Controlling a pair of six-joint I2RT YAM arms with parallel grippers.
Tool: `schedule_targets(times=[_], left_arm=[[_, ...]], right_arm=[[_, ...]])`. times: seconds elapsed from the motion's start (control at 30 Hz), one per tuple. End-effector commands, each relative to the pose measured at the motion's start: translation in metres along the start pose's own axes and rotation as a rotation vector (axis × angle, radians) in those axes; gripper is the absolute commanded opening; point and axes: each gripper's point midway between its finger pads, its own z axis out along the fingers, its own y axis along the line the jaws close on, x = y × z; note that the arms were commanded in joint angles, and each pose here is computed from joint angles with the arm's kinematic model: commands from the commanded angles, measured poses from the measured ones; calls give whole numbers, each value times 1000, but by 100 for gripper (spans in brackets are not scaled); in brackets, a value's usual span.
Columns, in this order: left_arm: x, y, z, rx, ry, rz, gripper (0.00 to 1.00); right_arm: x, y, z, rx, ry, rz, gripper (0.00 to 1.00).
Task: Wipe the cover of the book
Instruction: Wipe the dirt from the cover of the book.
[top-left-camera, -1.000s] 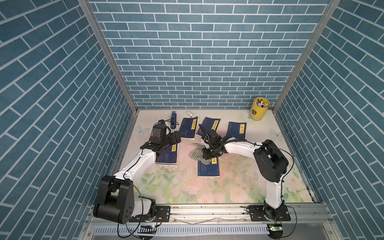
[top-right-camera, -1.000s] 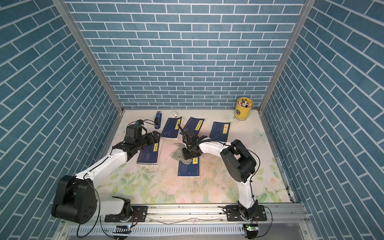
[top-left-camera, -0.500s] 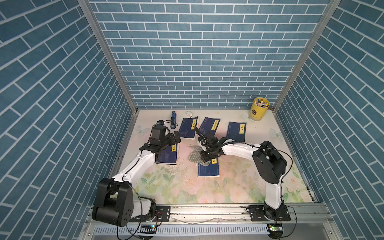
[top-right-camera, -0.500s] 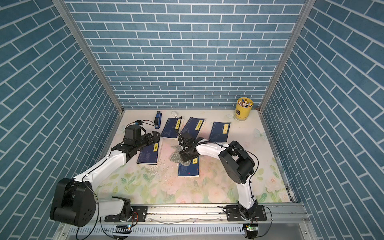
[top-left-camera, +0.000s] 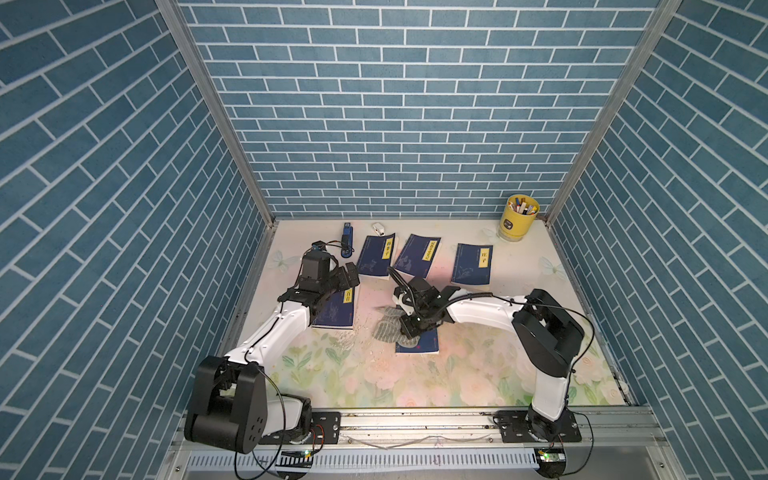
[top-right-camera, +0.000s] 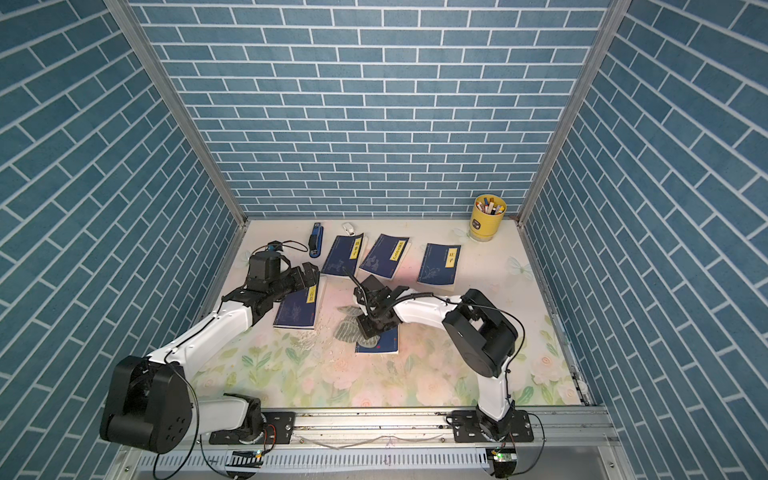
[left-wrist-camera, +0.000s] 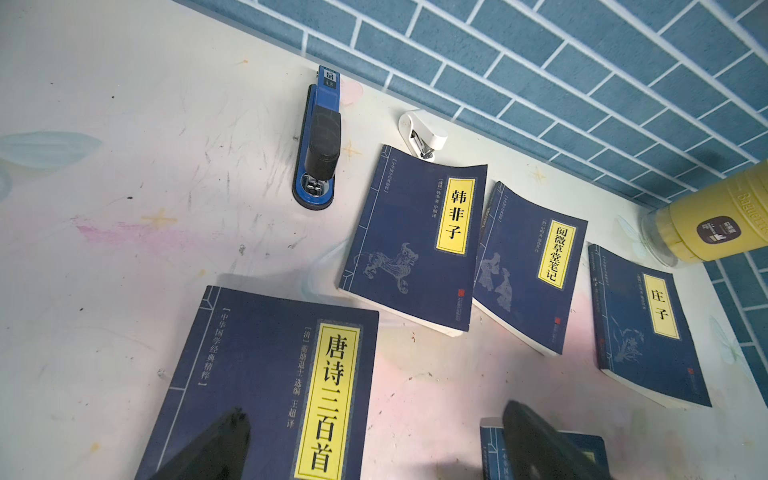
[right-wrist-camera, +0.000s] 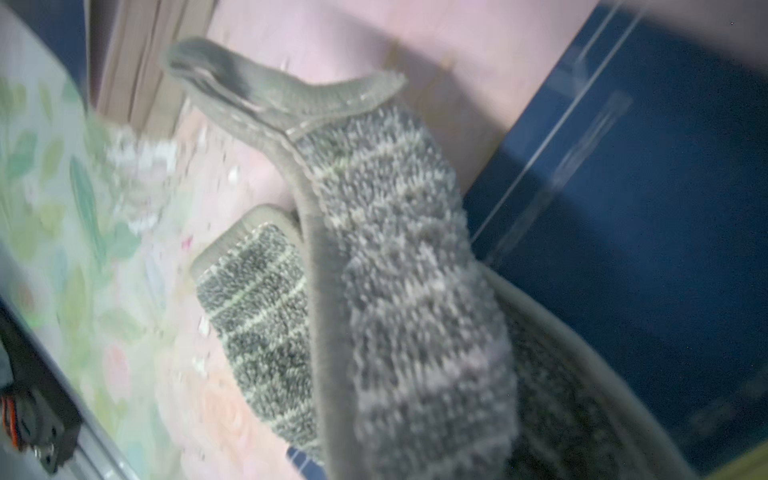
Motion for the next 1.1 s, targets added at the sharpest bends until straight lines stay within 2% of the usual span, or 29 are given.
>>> schedule_targets(times=[0.0, 0.07, 0.23, 0.33, 0.5, 0.7, 0.83, 1.07], left_arm=[[-1, 2, 1, 6, -14, -17, 100], [0, 2, 0, 8, -16, -23, 100], [1, 5, 0, -8, -19, -21, 100], [0, 5, 1, -9, -18, -20, 100], [-1, 7, 5, -21, -14, -16, 100], [-3, 7, 6, -28, -15, -17, 100], [-2, 9, 7, -36, -12, -14, 100], [-1, 11, 3, -44, -11, -4, 100]], right_arm=[[6, -48, 23, 112, 107, 29, 0], [-5, -46, 25, 111, 115, 0, 0], [3, -45, 26, 109, 136, -4, 0], [22, -37, 20, 119, 150, -17, 0], [69, -1, 10, 107, 188, -81, 0], [113, 9, 1, 103, 213, -31, 0], [110, -1, -1, 128, 197, -26, 0], [59, -23, 11, 85, 166, 30, 0]])
